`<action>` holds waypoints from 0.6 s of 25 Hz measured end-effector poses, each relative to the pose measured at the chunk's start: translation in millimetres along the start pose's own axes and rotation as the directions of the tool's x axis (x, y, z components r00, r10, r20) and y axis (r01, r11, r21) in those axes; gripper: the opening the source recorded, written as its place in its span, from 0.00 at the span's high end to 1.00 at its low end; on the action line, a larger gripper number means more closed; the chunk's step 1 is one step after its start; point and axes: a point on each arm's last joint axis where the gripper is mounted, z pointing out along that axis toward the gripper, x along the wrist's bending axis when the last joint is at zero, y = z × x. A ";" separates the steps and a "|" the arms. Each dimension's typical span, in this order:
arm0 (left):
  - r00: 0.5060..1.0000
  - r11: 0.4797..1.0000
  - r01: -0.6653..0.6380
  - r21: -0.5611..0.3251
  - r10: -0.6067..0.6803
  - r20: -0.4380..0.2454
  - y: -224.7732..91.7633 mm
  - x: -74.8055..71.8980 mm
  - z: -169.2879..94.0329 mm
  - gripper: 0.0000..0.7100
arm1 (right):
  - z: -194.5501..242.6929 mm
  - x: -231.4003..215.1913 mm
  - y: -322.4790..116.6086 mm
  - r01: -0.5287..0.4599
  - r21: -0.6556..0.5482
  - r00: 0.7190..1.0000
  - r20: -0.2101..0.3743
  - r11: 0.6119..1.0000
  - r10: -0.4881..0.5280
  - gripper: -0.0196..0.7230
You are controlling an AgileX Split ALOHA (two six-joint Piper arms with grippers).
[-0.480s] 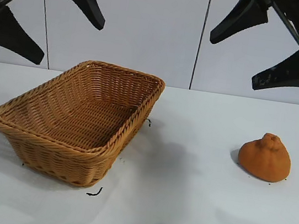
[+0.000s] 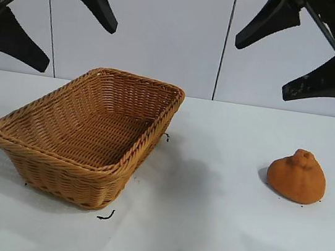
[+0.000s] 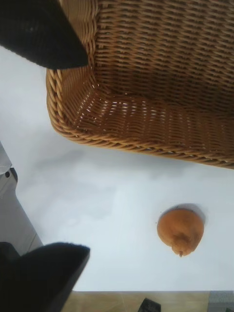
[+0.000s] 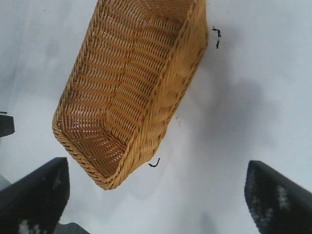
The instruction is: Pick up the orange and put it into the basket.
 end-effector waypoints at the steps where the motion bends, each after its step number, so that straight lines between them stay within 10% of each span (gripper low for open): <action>1: 1.000 1.000 0.000 0.000 0.000 0.000 0.0 0.0 0.0 0.02 | 0.0 0.0 0.0 0.000 0.000 1.000 0.000 1.000 0.000 0.04; 15: 1.000 1.000 0.003 -0.013 -0.003 0.002 1.2 -0.2 0.0 0.02 | 0.0 0.1 0.1 -0.002 -0.002 1.000 -0.001 1.000 0.002 0.04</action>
